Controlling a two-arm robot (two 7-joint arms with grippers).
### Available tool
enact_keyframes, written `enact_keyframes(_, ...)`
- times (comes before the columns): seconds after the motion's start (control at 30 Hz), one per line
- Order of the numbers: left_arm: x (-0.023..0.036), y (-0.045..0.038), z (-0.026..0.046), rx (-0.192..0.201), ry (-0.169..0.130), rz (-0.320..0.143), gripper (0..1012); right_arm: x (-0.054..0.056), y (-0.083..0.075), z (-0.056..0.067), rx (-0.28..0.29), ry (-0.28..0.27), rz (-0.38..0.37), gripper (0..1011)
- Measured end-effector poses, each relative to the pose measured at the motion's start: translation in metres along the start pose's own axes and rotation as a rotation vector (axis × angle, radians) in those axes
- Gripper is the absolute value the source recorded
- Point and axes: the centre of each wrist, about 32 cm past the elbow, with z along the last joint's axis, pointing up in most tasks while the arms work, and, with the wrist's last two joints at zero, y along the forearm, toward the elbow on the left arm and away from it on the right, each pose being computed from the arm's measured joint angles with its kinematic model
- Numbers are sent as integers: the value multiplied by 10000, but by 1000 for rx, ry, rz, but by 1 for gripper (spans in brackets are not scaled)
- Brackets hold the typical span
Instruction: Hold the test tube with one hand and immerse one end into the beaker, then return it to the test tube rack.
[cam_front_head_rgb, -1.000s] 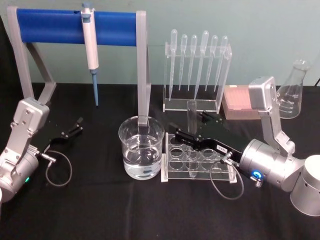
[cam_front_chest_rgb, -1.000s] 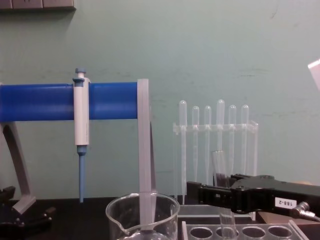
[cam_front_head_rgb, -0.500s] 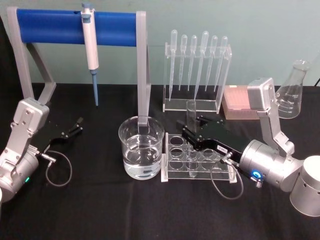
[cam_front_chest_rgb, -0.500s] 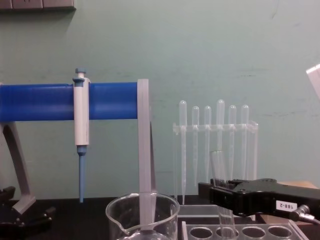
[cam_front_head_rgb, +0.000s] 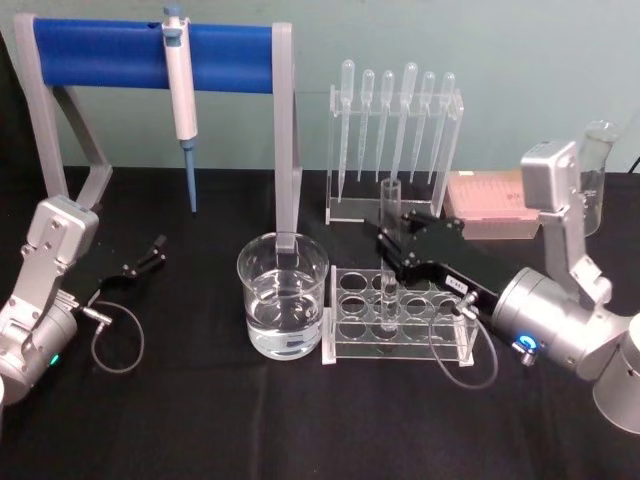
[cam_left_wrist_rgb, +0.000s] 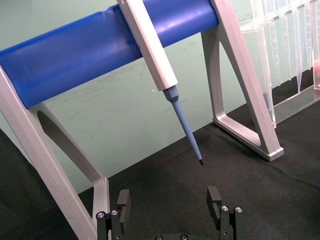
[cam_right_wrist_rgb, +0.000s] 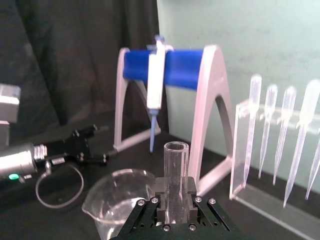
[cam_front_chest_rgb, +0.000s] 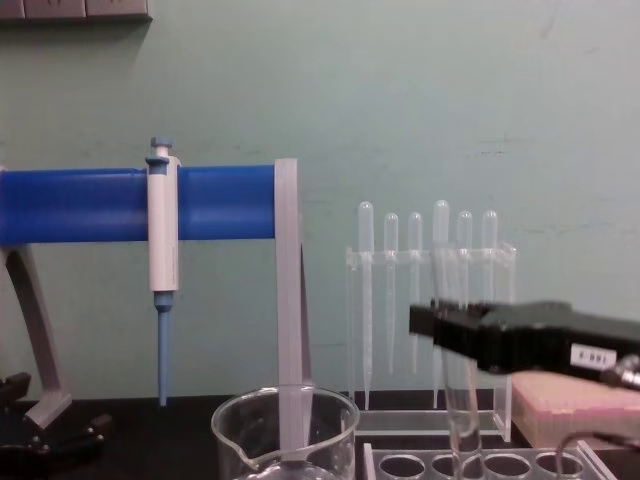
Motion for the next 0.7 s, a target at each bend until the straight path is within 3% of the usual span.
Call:
enact_keyframes(0.33, 0, 0, 0, 0, 0, 0, 1000, -84, -98, 278, 91, -56, 1, 225)
enact_keyframes(0.7, 0, 0, 0, 0, 0, 0, 1000, -106, -109, 308, 102, -67, -1, 225)
